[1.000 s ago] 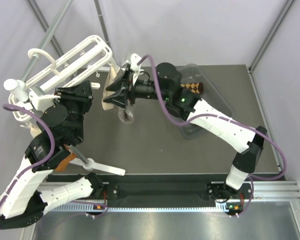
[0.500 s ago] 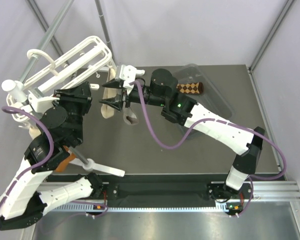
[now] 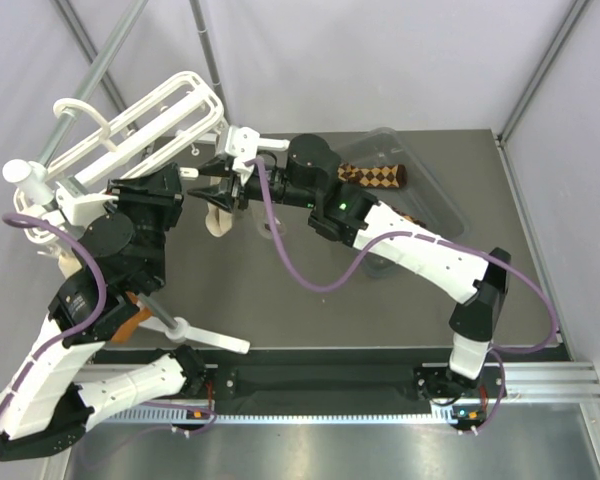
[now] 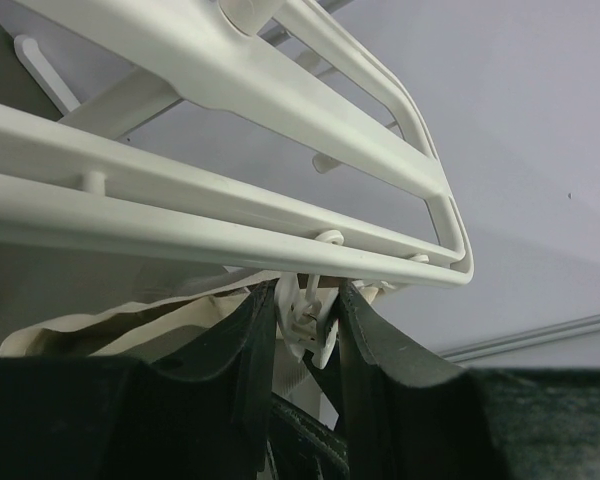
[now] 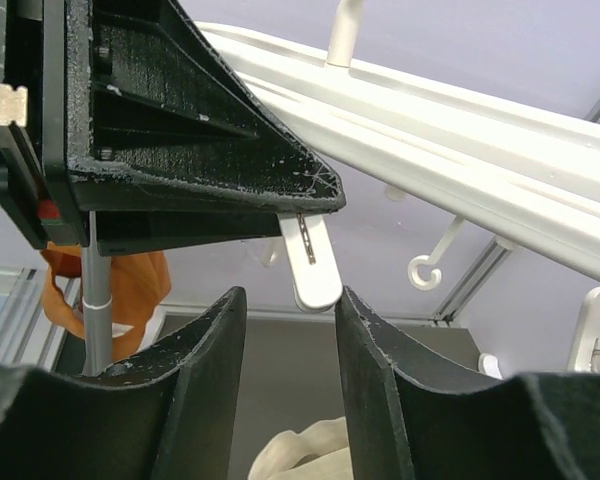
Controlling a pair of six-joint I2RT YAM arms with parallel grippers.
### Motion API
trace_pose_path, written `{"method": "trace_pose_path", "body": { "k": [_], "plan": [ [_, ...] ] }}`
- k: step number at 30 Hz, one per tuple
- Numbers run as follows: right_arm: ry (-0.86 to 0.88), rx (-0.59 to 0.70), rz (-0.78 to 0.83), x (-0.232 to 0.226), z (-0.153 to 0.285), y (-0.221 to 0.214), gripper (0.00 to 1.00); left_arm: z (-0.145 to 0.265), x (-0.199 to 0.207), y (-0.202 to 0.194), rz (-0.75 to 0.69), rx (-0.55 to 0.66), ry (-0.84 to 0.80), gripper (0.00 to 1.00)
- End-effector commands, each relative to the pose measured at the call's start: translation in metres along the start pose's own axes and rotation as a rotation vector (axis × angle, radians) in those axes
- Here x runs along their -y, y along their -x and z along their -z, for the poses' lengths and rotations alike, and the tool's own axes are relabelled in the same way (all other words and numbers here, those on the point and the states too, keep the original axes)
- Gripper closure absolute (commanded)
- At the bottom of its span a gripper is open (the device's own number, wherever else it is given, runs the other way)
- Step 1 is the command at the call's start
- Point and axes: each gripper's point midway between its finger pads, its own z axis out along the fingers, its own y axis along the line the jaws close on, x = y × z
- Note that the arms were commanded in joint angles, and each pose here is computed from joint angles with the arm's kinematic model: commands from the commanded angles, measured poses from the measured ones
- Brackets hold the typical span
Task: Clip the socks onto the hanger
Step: Open the clamp at the hanger.
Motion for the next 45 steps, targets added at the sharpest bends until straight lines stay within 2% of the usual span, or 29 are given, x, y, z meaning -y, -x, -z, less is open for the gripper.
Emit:
{"method": "trace_pose_path", "body": {
  "k": [1, 12, 14, 15, 16, 17, 19, 21, 22, 25, 27, 31, 37, 41, 45],
  "plan": [
    [-0.01, 0.109, 0.033, 0.006, -0.003, 0.041, 0.61, 0.002, -0.007, -0.019, -0.009, -0.07, 0.004, 1.0],
    [-0.015, 0.121, 0.02, 0.009, -0.012, 0.042, 0.67, 0.001, -0.008, -0.024, -0.012, -0.079, 0.008, 1.0],
    [-0.016, 0.12, 0.018, 0.01, -0.014, 0.042, 0.71, 0.0, -0.008, -0.025, -0.013, -0.08, 0.007, 1.0],
    [-0.02, 0.117, 0.014, 0.011, -0.015, 0.041, 0.75, 0.001, -0.008, -0.025, -0.013, -0.083, 0.005, 1.0],
    [-0.022, 0.113, 0.001, 0.012, -0.018, 0.038, 0.96, 0.001, -0.008, -0.024, -0.011, -0.08, 0.006, 1.0],
    [-0.027, 0.116, -0.003, 0.013, -0.018, 0.041, 1.0, 0.001, -0.008, -0.023, -0.008, -0.08, 0.005, 1.0],
    [-0.039, 0.109, -0.02, 0.015, -0.02, 0.04, 1.0, 0.002, -0.007, -0.022, 0.008, -0.079, 0.002, 1.0],
    [-0.053, 0.105, -0.03, 0.015, -0.021, 0.039, 1.0, 0.004, -0.006, -0.017, 0.033, -0.077, -0.007, 0.85],
    [-0.052, 0.104, -0.04, 0.015, -0.021, 0.039, 1.0, 0.005, -0.004, -0.015, 0.051, -0.071, -0.015, 0.72],
    [-0.051, 0.11, -0.064, 0.013, -0.02, 0.038, 1.0, 0.006, -0.001, -0.008, 0.09, -0.055, -0.029, 0.59],
    [-0.049, 0.112, -0.072, 0.012, -0.02, 0.038, 1.0, 0.008, 0.0, -0.002, 0.106, -0.044, -0.033, 0.59],
    [-0.043, 0.112, -0.092, 0.01, -0.019, 0.039, 1.0, 0.01, 0.003, 0.007, 0.147, -0.026, -0.043, 0.48],
    [-0.022, 0.115, -0.117, 0.006, -0.014, 0.043, 1.0, 0.014, 0.005, 0.024, 0.198, 0.01, -0.05, 0.49],
    [-0.009, 0.119, -0.128, 0.004, -0.011, 0.043, 1.0, 0.016, 0.003, 0.036, 0.227, 0.044, -0.048, 0.55],
    [0.004, 0.124, -0.139, 0.002, -0.008, 0.047, 1.0, 0.016, 0.005, 0.043, 0.222, 0.068, -0.055, 0.55]
  ]
}}
